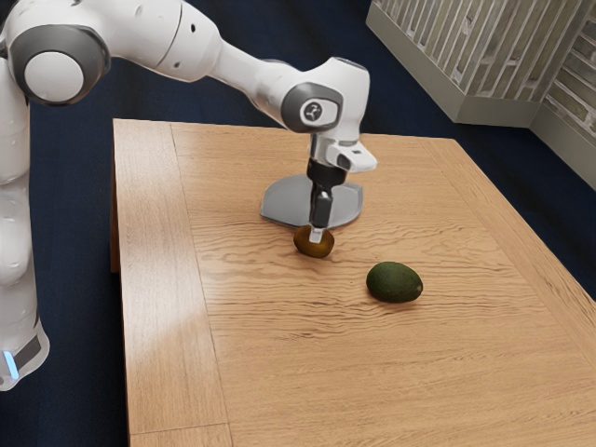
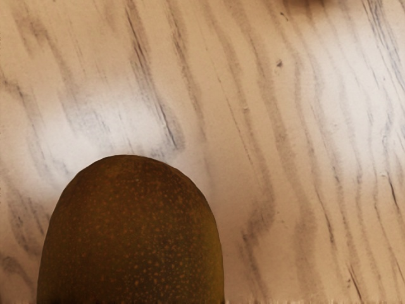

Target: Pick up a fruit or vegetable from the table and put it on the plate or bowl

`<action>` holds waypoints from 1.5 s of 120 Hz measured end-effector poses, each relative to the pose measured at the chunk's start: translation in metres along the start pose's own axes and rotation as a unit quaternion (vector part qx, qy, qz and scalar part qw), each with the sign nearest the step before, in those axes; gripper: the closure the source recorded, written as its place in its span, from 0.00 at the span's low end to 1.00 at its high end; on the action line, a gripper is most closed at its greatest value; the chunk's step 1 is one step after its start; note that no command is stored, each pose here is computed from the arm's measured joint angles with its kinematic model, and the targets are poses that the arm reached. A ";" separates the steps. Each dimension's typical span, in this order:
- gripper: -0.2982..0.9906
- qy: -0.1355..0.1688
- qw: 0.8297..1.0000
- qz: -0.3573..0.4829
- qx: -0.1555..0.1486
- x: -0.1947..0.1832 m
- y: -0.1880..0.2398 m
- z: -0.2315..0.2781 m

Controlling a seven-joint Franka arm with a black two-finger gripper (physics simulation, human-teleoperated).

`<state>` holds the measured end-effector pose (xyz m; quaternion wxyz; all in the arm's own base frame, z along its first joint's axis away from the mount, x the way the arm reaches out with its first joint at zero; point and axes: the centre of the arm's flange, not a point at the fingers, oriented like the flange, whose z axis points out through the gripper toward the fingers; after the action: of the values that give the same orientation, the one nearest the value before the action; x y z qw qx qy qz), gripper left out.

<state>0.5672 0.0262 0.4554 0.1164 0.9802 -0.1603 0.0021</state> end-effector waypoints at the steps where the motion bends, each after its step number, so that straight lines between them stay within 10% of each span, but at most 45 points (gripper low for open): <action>1: 0.24 -0.001 1.000 0.000 0.000 0.000 0.000 0.001; 78: 0.26 -0.012 0.999 0.029 -0.002 -0.001 -0.010 0.023; 111: 0.57 -0.008 0.999 0.038 0.008 0.001 -0.013 0.023; 180: 0.65 0.024 0.997 0.052 0.044 0.010 -0.012 -0.018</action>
<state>0.5810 0.0380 0.4711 0.0765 0.9743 -0.2083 0.0391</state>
